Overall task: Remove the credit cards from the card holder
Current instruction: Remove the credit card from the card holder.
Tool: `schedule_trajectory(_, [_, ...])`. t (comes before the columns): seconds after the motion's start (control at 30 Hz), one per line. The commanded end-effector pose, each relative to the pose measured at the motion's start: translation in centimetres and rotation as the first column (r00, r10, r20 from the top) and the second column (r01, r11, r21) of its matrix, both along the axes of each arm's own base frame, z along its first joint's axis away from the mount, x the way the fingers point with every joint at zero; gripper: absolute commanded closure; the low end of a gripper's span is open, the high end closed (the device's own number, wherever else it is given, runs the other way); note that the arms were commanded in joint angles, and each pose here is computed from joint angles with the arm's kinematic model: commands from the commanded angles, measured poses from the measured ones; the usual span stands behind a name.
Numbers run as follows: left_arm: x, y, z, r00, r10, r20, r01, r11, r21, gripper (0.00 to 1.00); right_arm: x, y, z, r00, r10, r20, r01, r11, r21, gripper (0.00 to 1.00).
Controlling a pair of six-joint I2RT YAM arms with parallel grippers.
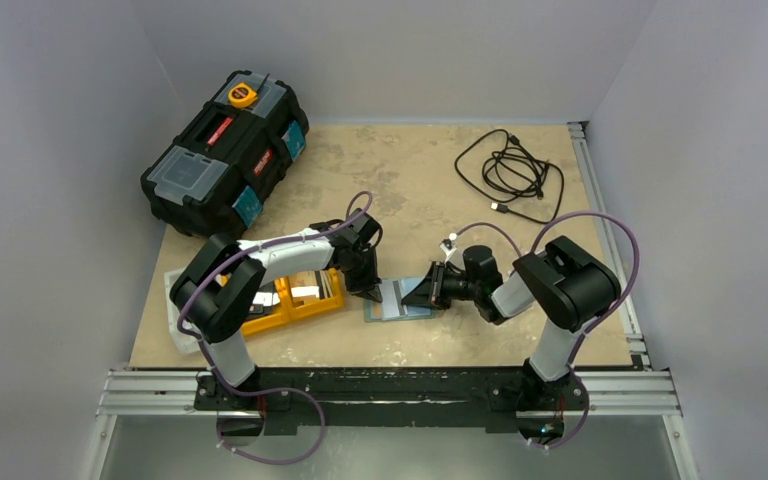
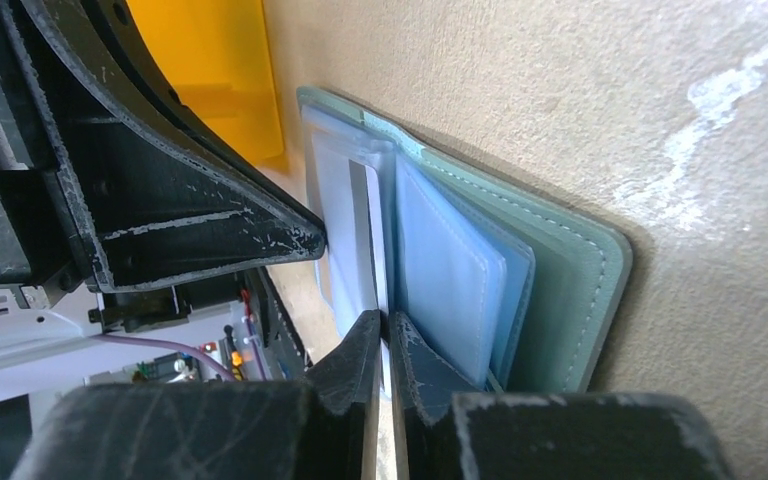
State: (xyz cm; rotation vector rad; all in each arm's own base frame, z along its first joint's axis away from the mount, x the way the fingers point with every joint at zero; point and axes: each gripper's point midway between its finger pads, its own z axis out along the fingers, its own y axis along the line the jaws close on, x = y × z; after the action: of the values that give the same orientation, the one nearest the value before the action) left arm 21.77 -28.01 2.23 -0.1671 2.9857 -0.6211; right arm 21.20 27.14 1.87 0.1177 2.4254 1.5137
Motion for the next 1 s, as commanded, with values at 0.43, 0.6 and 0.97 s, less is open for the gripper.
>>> schedule_trajectory(0.43, [-0.3,4.8,-3.6,0.999,0.041,-0.012,-0.038,0.976,0.212,1.0,0.5,-1.9,-0.5,0.998,-0.062,0.007,0.062,0.997,-0.049,1.0])
schedule_trajectory(0.6, [-0.4,5.0,-3.7,0.999,0.045,-0.013,-0.041,0.976,0.215,1.0,0.6,-2.4,-0.7,0.997,-0.083,0.002,0.083,0.995,-0.059,1.0])
schedule_trajectory(0.97, [-0.2,4.3,-3.6,0.999,0.037,-0.015,-0.033,0.981,0.192,1.0,0.8,-1.7,-1.6,0.999,-0.046,-0.018,0.045,0.998,-0.033,0.72])
